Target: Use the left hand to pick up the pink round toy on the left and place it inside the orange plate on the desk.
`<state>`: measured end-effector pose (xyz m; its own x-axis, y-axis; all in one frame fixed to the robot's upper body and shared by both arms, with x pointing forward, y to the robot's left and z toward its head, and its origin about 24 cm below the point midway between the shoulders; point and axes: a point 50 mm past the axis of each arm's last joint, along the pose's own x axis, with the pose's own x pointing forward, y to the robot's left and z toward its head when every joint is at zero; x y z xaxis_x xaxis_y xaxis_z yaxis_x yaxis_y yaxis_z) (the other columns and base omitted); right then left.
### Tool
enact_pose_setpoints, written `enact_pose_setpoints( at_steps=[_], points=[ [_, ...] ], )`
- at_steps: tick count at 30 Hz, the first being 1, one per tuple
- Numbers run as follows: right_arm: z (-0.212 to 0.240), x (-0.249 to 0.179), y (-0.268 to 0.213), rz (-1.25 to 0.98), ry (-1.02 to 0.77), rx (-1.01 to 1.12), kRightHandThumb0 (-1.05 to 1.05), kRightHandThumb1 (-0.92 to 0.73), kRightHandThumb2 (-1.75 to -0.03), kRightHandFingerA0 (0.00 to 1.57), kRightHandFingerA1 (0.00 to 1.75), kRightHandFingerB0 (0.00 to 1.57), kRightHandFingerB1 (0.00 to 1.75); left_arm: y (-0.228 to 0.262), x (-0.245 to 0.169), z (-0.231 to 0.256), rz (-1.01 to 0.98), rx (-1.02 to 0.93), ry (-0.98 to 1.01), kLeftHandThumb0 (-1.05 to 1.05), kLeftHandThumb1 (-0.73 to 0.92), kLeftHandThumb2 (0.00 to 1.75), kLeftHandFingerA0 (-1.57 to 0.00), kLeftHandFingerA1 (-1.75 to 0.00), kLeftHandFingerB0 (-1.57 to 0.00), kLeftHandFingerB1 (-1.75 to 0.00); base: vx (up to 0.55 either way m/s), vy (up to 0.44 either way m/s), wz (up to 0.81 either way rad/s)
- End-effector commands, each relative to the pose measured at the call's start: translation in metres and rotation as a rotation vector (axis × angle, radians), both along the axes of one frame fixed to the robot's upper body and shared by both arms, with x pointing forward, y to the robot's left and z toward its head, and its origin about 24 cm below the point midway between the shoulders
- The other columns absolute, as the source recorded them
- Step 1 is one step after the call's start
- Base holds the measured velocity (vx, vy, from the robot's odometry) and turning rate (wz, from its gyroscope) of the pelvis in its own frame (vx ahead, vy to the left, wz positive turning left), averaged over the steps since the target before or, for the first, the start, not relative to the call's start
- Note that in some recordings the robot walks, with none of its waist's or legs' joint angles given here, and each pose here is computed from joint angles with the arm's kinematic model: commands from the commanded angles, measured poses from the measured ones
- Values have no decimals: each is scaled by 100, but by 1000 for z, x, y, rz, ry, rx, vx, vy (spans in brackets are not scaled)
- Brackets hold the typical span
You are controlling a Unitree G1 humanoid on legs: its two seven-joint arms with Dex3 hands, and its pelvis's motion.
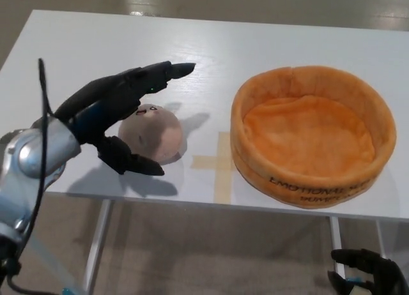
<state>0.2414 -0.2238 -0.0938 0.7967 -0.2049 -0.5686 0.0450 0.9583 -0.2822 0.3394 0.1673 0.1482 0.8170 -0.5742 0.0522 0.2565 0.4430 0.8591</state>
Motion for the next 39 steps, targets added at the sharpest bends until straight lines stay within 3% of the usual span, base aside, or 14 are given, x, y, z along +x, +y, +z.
enact_pose_setpoints(
  at_steps=[1, 7, 8, 10, 13, 15, 16, 18, 20, 21, 26, 27, 30, 39],
  points=[
    [-5, -7, 1, -11, 16, 9, -34, -59, -57, 55, 61, 61, 53, 4, 26, -18, 170, 327, -275, -32, 26, 62, 0, -10, -6, -27, 0, 0, 0],
    [-6, -8, 1, -11, 18, 12, -34, -59, -56, 56, 58, 61, 51, 5, 33, -28, 205, 370, -265, -31, 39, 52, 0, -20, -9, -26, 0, 0, 0],
    [-6, -8, 1, -11, 22, 11, -39, -45, -87, 52, 67, 53, 63, 6, 34, -29, 210, 373, -257, -32, 39, 52, 0, -20, -9, -26, 0, 0, 0],
    [-6, -8, 1, -9, 21, 10, -32, -59, -57, 55, 57, 60, 51, 6, 35, -32, 216, 381, -249, -36, 40, 53, 0, -22, -9, -26, 0, 0, 0],
    [-6, -9, 1, -4, 20, 9, -37, -45, -87, 52, 67, 53, 63, 7, 37, -38, 227, 388, -223, -34, 41, 53, 0, -23, -10, -27, 0, 0, 0],
    [-6, -9, 1, -3, 21, 8, -35, -60, -56, 56, 57, 60, 51, 7, 38, -41, 231, 401, -225, -35, 42, 53, 0, -23, -9, -27, 0, 0, 0],
    [-6, -9, 1, -3, 23, 7, -39, -45, -87, 52, 67, 52, 63, 6, 39, -44, 234, 395, -207, -35, 27, 69, 0, -29, -2, -36, 0, 0, 0],
    [-7, -9, 1, -3, 29, 10, -39, -46, -88, 52, 66, 52, 62, 5, 39, -48, 232, 399, -187, -36, 41, 56, -8, -23, -7, -25, 0, 0, 0],
    [-7, -9, 1, -3, 28, 9, -35, -60, -56, 56, 56, 60, 50, 4, 38, -50, 231, 406, -186, -25, 36, 88, 0, -49, 0, -48, 0, 0, 0],
    [-6, -9, 1, -4, 25, 11, -34, -60, -56, 57, 58, 61, 51, 3, 38, -53, 227, 414, -184, -42, 43, 62, -16, -35, -11, -34, 0, 0, 0],
    [-6, -9, 1, -16, 25, 22, -34, -60, -56, 56, 57, 61, 51, 0, 38, -60, 202, 435, -164, -32, 64, 61, -55, -39, -33, -33, 0, 0, 0],
    [-6, -9, 1, -14, 25, 19, -34, -59, -56, 56, 57, 62, 51, -1, 37, -61, 195, 390, -140, -28, 76, 64, -93, -63, -53, -36, 0, 0, 0],
    [-6, -8, 1, -12, 20, 14, -34, -59, -57, 57, 60, 63, 52, -3, 37, -63, 187, 317, -97, -26, 79, 63, -83, -107, -71, -41, 0, 0, 0],
    [-5, -7, 1, -12, 19, 16, -33, -59, -57, 57, 59, 61, 52, -4, 36, -65, 180, 326, -121, -24, 76, 63, -85, -86, -89, -49, 0, 0, 0]
  ],
)
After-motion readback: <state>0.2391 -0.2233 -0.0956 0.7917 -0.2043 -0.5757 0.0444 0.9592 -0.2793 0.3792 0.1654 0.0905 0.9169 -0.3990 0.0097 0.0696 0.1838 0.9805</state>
